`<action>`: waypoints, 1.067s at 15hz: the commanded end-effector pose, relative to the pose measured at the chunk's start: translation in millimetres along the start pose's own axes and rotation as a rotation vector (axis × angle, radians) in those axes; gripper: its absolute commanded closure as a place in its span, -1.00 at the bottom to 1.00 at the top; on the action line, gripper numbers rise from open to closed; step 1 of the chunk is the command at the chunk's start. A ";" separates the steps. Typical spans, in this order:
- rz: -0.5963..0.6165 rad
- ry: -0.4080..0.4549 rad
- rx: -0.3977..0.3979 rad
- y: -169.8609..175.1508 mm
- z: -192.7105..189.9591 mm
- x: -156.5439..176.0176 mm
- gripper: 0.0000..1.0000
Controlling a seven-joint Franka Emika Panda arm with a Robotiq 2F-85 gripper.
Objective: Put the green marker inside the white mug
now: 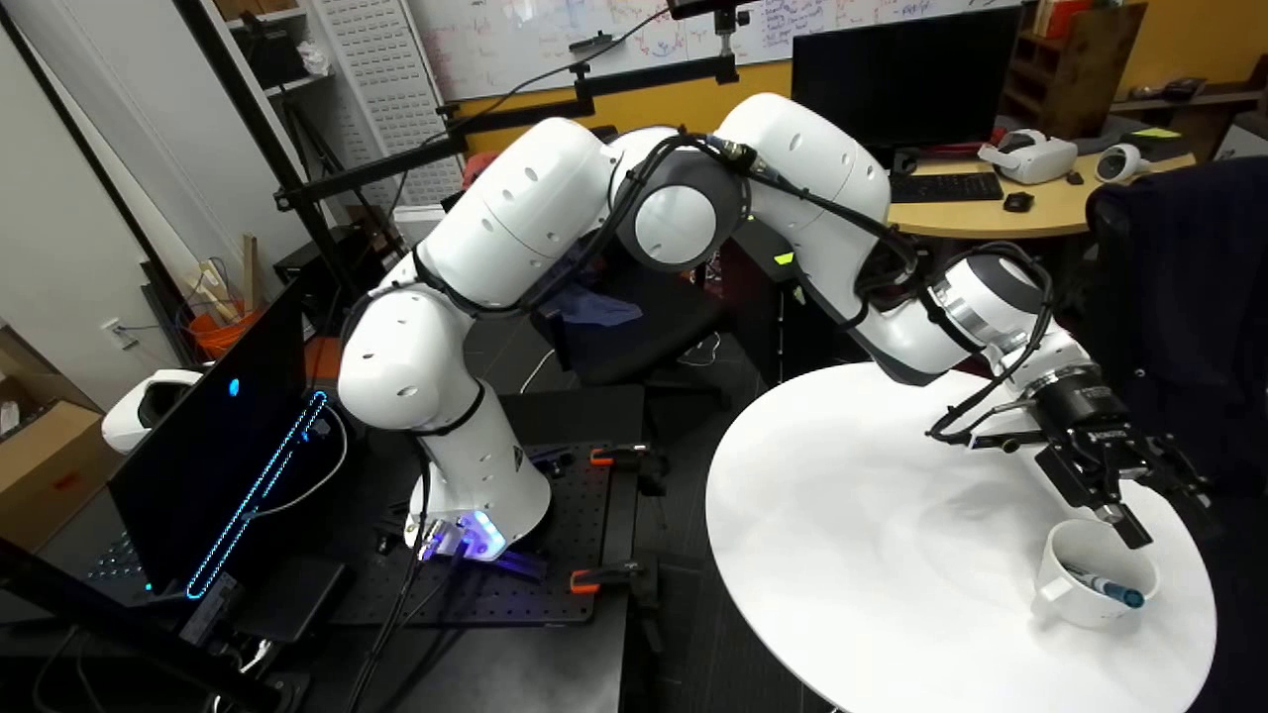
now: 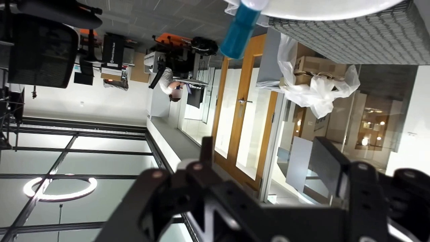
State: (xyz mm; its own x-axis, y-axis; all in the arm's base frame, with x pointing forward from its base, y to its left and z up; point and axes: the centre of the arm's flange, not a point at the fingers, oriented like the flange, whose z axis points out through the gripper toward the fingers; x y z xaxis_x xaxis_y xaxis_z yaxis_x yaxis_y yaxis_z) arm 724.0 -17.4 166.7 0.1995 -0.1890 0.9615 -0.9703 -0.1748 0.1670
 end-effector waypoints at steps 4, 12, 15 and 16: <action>0.013 -0.053 0.029 20.8 -12.3 8.6 -1.00; -0.024 -0.126 0.059 55.9 -22.6 35.4 -1.00; -0.097 -0.210 0.187 64.4 -34.7 37.4 -1.00; -0.117 -0.238 0.229 66.9 -38.4 36.9 -1.00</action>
State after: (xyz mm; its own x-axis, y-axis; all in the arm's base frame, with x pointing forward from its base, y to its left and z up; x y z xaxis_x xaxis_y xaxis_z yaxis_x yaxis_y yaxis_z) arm 690.1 0.5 203.0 0.2775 -0.3268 0.9035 -0.9355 -0.3059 0.1767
